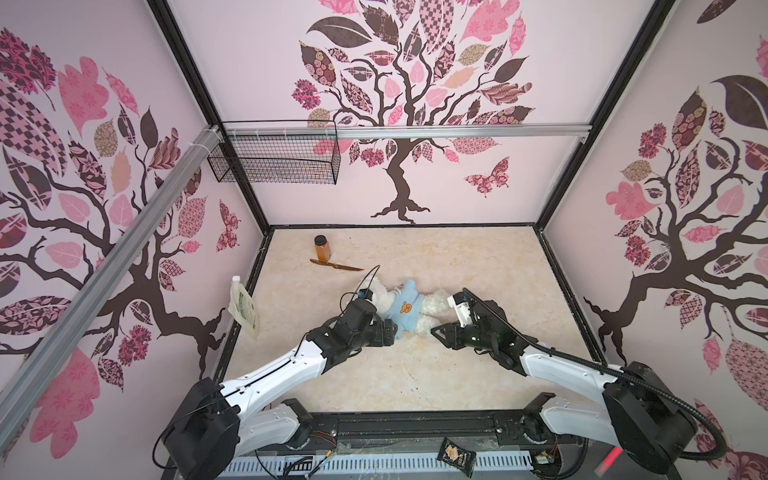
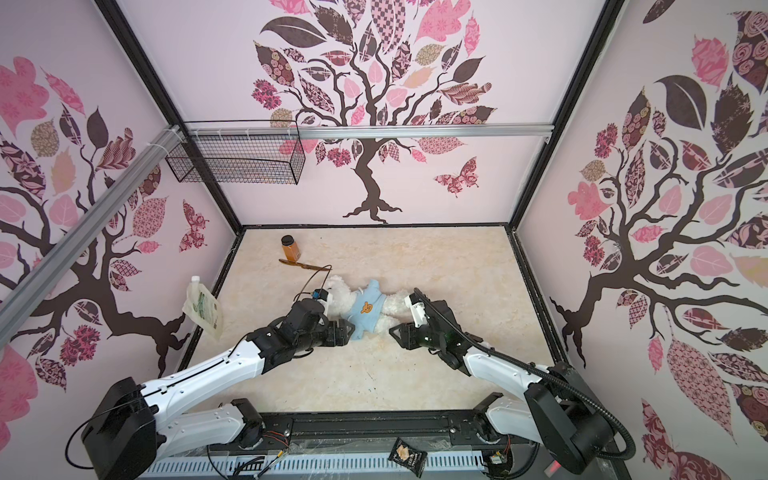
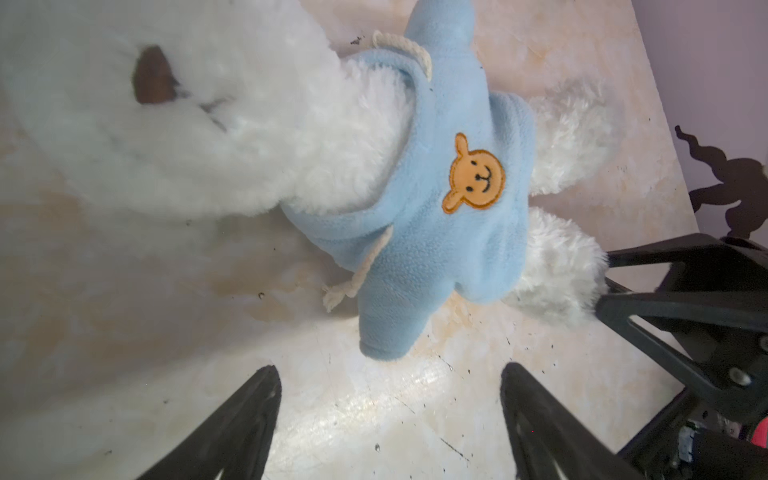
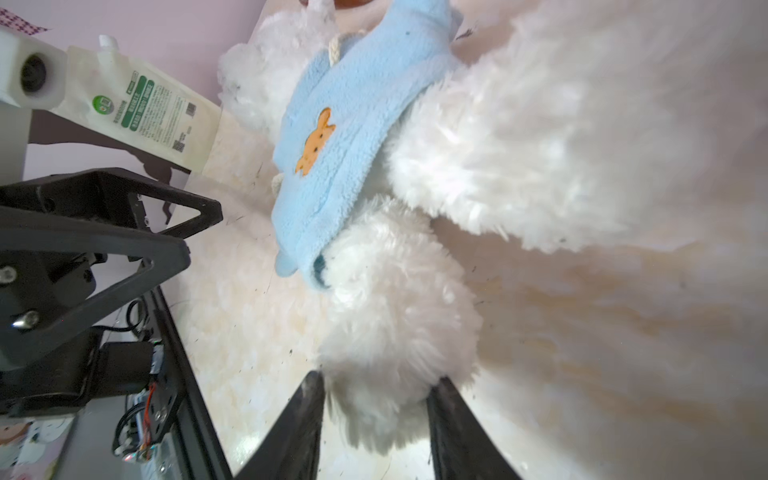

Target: Dress the teddy bear

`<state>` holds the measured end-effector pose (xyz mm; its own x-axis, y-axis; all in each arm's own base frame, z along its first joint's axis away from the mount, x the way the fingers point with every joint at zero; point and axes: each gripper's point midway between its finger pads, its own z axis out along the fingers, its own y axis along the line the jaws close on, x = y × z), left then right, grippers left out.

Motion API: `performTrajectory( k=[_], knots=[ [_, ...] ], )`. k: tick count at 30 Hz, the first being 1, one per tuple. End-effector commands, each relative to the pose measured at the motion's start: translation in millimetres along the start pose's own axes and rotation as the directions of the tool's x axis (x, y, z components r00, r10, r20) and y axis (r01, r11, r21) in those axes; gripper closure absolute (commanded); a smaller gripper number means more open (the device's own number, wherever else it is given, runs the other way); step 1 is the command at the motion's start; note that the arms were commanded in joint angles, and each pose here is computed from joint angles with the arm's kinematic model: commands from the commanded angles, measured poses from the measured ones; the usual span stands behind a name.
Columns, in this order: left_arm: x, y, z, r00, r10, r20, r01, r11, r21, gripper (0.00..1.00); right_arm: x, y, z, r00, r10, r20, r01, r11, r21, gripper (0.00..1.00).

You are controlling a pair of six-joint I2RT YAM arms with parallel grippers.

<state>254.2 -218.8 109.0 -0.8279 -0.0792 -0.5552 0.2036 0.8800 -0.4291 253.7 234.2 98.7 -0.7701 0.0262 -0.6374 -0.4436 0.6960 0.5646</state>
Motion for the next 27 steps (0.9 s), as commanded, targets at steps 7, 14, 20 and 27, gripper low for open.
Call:
performTrajectory(
  k=[7,14,20,27],
  knots=[
    [-15.5,-17.8,36.6,0.997,-0.051,-0.053,0.057,0.990,0.125,0.18,16.1,-4.5,27.1,0.998,-0.007,-0.067,0.007,1.000,-0.009,0.60],
    [-26.5,-10.9,56.4,0.997,-0.025,-0.072,0.033,0.993,0.111,0.15,58.3,61.6,20.0,0.986,-0.093,-0.136,0.058,0.969,-0.241,0.61],
    [-32.5,0.8,57.4,0.997,0.054,-0.063,-0.052,0.998,0.032,0.13,57.8,103.2,6.0,0.973,-0.209,-0.102,0.153,0.905,-0.397,0.60],
    [-44.1,23.4,32.1,0.996,0.086,0.018,-0.084,0.991,-0.107,0.09,-15.8,85.0,-11.9,0.880,-0.449,0.152,0.462,0.884,-0.064,0.47]
  ],
)
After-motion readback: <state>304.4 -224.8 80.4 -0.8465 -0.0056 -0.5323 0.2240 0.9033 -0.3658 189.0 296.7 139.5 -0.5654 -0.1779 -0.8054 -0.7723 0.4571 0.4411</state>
